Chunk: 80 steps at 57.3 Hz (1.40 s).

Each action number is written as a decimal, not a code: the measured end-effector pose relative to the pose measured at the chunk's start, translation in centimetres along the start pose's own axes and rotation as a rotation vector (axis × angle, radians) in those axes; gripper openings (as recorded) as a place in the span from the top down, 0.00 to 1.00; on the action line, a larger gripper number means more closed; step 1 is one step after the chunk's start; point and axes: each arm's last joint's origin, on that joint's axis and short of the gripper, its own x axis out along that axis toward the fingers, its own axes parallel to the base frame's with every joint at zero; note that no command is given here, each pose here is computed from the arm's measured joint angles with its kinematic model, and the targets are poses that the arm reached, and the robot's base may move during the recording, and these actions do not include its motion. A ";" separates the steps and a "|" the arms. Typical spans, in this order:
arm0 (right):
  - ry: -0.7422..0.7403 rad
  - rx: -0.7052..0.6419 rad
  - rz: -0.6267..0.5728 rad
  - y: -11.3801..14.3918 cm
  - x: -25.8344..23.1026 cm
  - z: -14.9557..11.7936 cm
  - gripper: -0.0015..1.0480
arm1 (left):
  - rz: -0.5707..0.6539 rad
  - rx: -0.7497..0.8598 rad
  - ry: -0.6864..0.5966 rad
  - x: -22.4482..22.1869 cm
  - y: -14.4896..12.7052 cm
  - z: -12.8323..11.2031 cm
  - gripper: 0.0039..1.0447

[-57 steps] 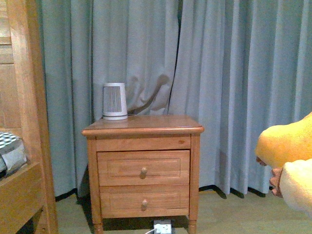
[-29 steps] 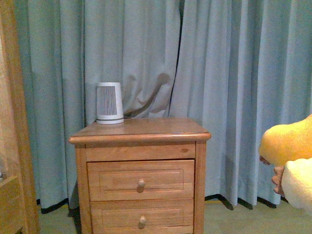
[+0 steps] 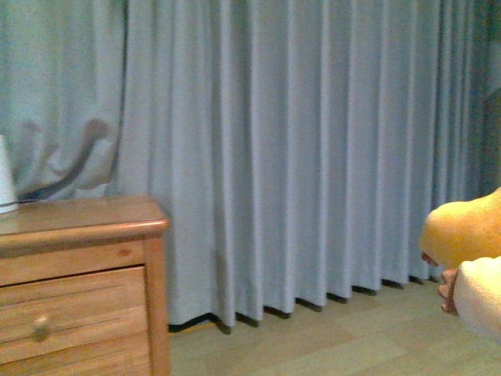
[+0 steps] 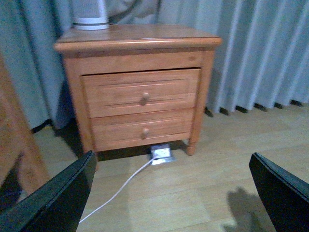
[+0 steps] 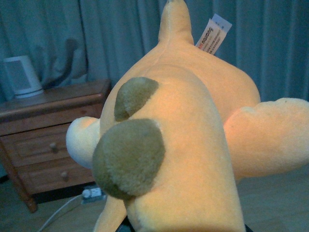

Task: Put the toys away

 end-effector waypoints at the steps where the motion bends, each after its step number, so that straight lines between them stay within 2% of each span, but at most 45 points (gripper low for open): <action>1: 0.000 0.000 0.000 0.0 0.0 0.0 0.93 | 0.000 0.000 0.000 0.0 0.0 0.0 0.06; 80: -0.004 -0.002 -0.008 0.0 0.0 0.0 0.93 | -0.007 0.000 0.000 0.0 0.0 0.0 0.06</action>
